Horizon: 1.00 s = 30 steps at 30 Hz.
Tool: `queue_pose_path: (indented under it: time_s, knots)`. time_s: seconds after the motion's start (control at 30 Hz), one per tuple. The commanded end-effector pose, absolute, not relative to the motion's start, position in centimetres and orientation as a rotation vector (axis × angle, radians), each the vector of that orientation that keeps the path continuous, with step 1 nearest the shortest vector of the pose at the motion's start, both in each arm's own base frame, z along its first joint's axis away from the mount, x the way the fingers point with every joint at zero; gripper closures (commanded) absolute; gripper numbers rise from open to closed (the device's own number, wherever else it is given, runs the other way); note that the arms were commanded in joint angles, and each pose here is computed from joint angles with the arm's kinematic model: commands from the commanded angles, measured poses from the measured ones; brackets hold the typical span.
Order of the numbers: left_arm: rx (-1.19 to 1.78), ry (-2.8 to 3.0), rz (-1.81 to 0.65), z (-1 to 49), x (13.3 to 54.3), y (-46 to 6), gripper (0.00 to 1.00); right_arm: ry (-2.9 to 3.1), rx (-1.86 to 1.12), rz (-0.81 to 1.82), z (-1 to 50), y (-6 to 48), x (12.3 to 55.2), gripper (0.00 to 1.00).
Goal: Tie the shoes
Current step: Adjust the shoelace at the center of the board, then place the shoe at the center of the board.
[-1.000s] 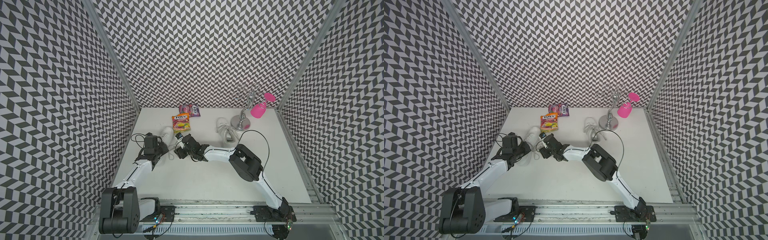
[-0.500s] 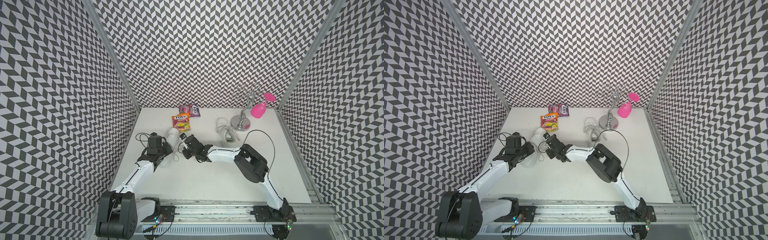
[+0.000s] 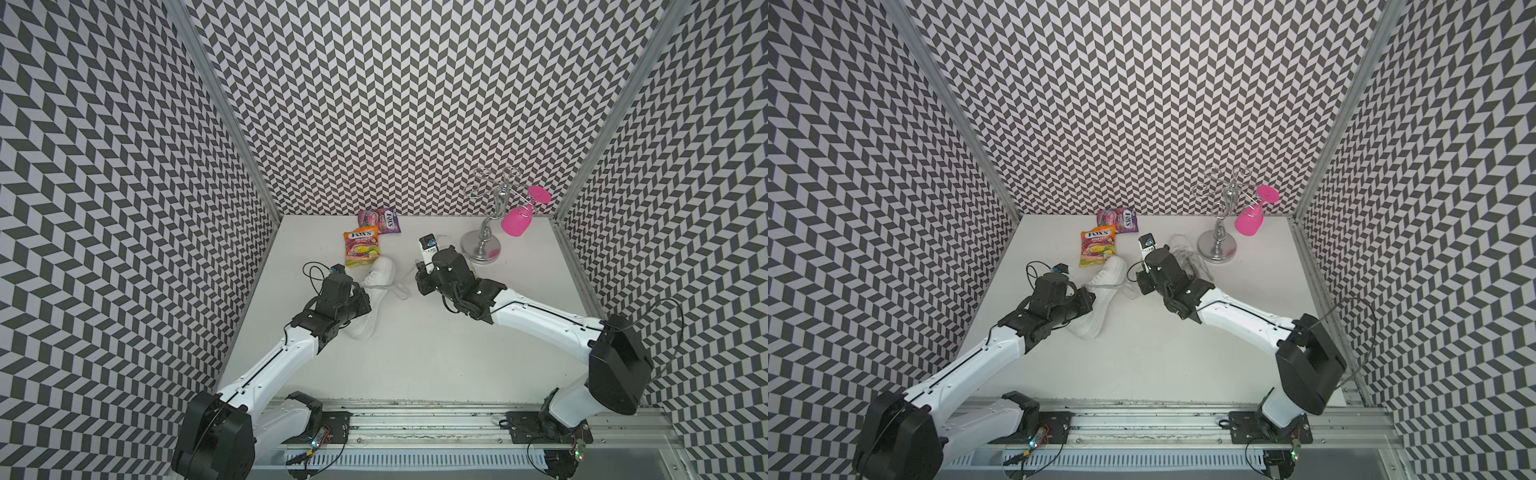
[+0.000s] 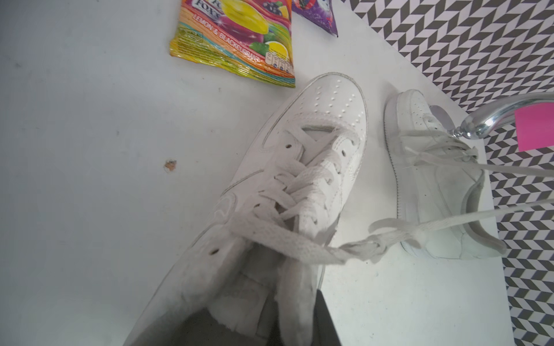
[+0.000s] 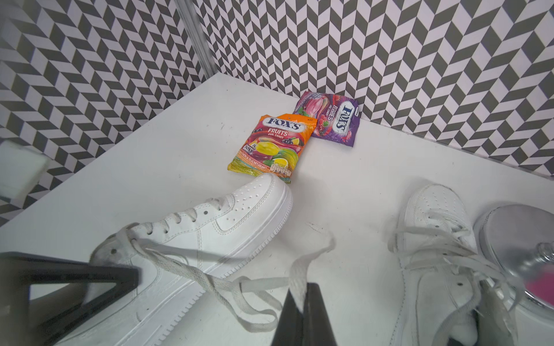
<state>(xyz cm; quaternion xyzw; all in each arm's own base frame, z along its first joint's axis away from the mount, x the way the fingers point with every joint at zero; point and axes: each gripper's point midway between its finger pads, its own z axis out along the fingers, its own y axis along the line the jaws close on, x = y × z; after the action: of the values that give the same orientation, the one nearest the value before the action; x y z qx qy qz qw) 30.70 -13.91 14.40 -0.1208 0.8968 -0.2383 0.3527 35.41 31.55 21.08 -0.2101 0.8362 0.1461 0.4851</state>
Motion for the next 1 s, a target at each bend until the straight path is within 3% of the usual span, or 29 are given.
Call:
queue_pose_path:
  time_s: [0.0, 0.1, 0.3, 0.63, 0.97]
  knots:
    - [-0.315, 2.125, -0.684, 20.4, 32.9, -14.4, 1.00, 2.114, -0.541, 0.336, 18.6, 30.0, 33.7, 0.96]
    - [-0.294, 2.105, -0.687, 21.6, 32.9, -14.5, 1.00, 2.171, -0.584, 0.377, 16.5, 29.5, 31.8, 0.85]
    - [-0.262, 2.108, -0.673, 22.2, 32.9, -14.7, 1.00, 2.142, -0.567, 0.300, 17.2, 27.6, 31.5, 0.51]
    - [-0.225, 2.113, -0.676, 22.7, 32.9, -15.1, 1.00, 1.821, -0.828, 0.825, 20.1, 35.7, 28.4, 0.42]
    - [-0.201, 2.093, -0.691, 24.3, 32.9, -15.3, 1.00, 1.761, -0.973, 0.854, 15.5, 40.7, 29.2, 0.42]
